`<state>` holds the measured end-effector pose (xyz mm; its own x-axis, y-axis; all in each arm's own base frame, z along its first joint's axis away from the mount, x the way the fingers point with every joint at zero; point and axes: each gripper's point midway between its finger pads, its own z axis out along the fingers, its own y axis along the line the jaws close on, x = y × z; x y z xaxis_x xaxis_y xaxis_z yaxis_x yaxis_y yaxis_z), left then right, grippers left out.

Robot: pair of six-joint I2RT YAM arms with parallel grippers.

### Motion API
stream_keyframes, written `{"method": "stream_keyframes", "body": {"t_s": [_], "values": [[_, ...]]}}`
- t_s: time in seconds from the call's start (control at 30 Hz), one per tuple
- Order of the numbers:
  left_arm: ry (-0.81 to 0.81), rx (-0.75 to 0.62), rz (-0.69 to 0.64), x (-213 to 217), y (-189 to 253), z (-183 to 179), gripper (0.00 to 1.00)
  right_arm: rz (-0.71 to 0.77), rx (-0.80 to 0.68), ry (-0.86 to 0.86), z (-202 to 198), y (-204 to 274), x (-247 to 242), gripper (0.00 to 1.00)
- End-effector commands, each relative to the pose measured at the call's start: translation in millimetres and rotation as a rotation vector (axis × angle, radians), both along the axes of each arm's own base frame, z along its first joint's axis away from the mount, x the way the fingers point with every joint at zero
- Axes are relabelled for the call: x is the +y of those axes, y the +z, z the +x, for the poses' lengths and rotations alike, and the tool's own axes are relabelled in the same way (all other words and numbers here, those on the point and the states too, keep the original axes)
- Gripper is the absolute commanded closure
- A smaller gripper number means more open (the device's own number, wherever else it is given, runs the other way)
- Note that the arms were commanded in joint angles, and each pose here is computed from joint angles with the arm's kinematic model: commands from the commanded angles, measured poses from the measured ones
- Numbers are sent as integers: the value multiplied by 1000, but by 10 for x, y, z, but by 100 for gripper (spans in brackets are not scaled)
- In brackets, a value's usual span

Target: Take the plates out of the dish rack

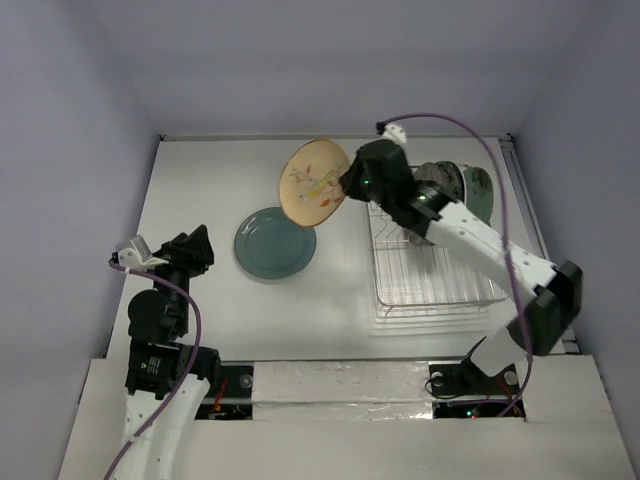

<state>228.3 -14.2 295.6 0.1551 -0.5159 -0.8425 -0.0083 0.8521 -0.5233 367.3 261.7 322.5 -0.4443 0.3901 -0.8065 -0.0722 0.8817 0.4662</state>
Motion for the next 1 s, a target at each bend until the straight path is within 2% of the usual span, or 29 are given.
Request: {"method": "stream_keyframes", "body": {"t_s": [0.0, 0.17, 0.23, 0.57, 0.67, 0.97], "values": [[-2, -57, -7, 0, 197, -18, 50, 401, -112, 150, 58, 557, 867, 100], [-2, -60, -6, 2, 203, -24, 50, 543, -30, 209, 182, 203, 1345, 100], [-2, -61, -8, 2, 203, -24, 50, 554, 12, 217, 194, -41, 1483, 100], [-2, -62, -10, 2, 202, -31, 50, 546, 163, 223, 71, -1109, 1758, 100], [-2, -59, -9, 1, 193, -23, 50, 577, 199, 231, 44, -1286, 1809, 100], [-2, -56, -7, 1, 185, -20, 50, 545, 267, 189, -53, -1768, 1797, 100]]}}
